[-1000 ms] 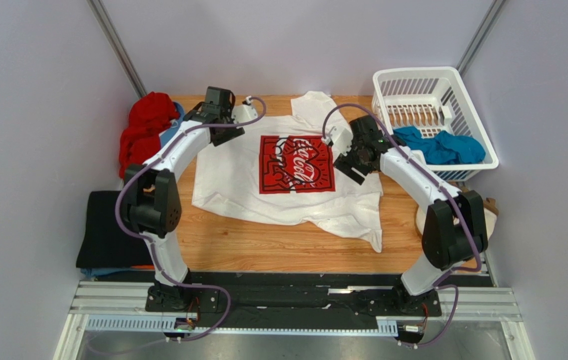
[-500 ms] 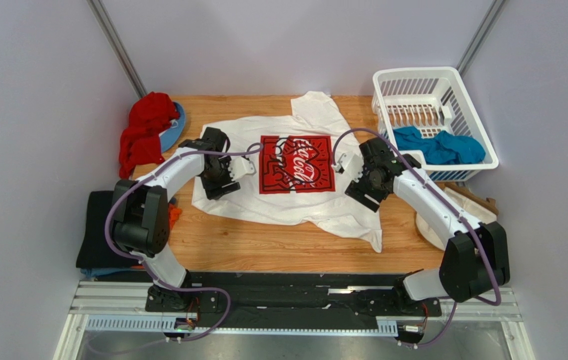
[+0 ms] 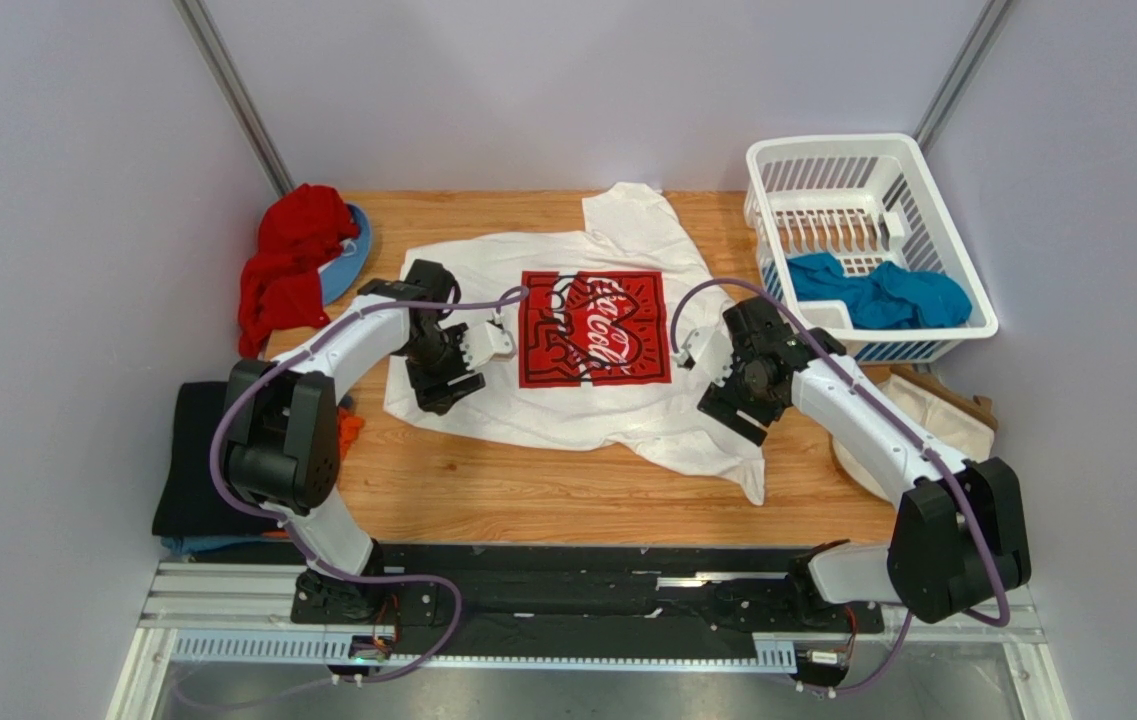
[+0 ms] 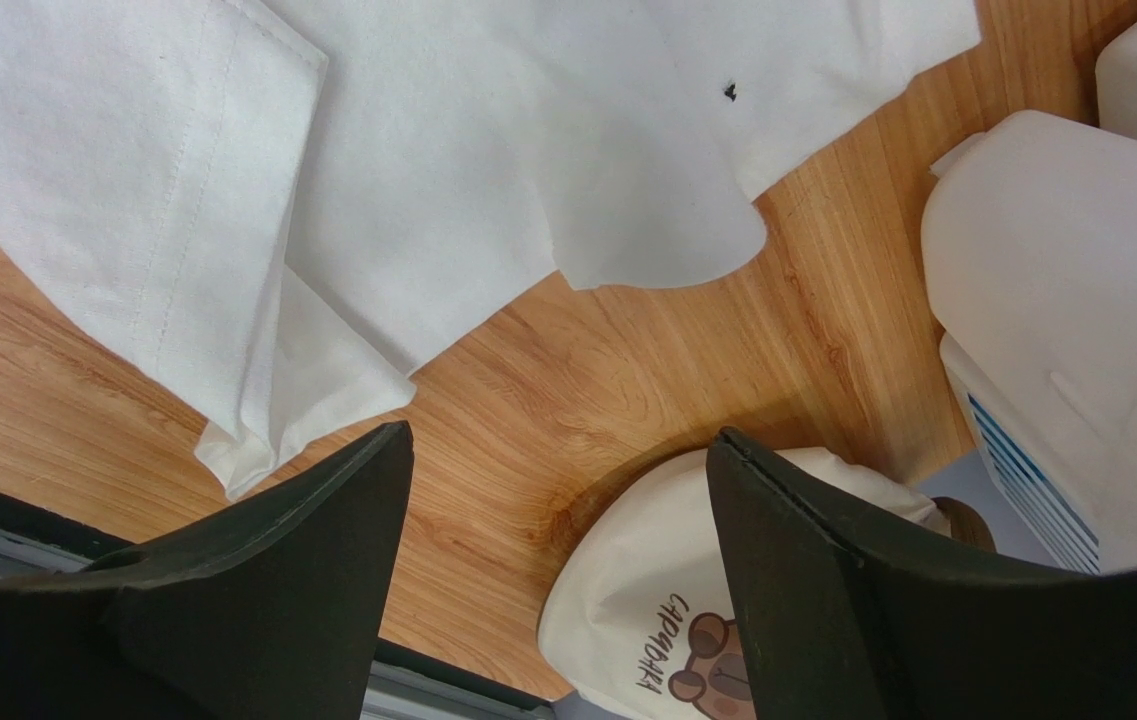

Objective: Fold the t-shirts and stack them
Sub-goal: Flatten the tshirt out, then fold the tshirt

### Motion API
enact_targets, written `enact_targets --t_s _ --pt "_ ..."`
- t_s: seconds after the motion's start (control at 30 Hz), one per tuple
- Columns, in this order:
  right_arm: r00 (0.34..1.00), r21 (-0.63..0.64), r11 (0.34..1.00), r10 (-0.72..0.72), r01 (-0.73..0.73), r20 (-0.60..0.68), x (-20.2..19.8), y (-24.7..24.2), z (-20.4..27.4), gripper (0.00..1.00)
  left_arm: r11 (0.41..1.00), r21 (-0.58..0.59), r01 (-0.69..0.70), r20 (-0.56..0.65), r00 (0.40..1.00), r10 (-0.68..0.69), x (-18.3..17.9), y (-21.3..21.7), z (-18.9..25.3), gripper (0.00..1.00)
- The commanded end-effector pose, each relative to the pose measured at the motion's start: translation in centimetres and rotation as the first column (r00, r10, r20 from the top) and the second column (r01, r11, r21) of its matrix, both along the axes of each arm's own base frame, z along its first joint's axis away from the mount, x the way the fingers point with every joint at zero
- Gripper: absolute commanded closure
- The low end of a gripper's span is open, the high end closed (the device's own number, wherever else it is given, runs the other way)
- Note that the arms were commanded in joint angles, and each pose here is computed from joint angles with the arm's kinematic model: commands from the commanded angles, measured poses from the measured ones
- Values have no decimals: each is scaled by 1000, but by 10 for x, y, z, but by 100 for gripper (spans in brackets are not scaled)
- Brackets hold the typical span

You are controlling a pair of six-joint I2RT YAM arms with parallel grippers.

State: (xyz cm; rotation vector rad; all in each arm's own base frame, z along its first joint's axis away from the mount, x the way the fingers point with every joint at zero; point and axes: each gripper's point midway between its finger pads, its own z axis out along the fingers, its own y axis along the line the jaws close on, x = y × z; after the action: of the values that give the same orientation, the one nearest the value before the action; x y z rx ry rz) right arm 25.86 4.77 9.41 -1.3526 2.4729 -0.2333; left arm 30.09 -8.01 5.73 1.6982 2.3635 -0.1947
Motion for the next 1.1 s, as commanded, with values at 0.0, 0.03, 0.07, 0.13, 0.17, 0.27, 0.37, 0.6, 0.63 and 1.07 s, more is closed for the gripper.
enact_targets --t_s 0.0,0.03,0.07,0.13,0.17,0.27,0.37,0.6,0.63,1.07 --pt "998 19 1000 -20 19 56 8 3 6 24 999 -36 16 -22 1000 -17 -11 -4 1 31" --pt "998 20 1000 -21 20 57 8 3 6 24 1000 -28 12 -25 1000 -12 -11 -3 -2 31" --pt "998 18 1000 -23 22 55 8 3 5 24 1000 -24 14 -27 1000 -15 -11 -2 -4 32" --pt "998 20 1000 -24 23 54 8 3 5 24 1000 -17 13 -30 999 -14 -9 -1 -8 32" --pt "998 17 1000 -27 26 52 7 2 4 25 1000 -14 14 -29 999 -15 -7 -2 -10 32" --pt "998 12 1000 -29 29 59 5 0 4 25 1000 -3 10 -30 1000 -10 -1 -1 -15 37" --pt "997 10 1000 -29 29 68 4 -1 5 25 1000 3 1 -16 1000 -1 7 -2 -16 50" --pt "998 10 999 -38 38 51 0 -2 -1 25 1000 -15 -14 -41 999 13 8 -6 -18 83" --pt "998 8 999 -37 37 49 -1 -3 -3 25 1000 -15 -17 -40 999 16 8 -6 -16 86" --pt "995 129 992 21 -9 -94 -42 16 -1 26 999 27 -31 -28 999 31 -7 6 -6 100"
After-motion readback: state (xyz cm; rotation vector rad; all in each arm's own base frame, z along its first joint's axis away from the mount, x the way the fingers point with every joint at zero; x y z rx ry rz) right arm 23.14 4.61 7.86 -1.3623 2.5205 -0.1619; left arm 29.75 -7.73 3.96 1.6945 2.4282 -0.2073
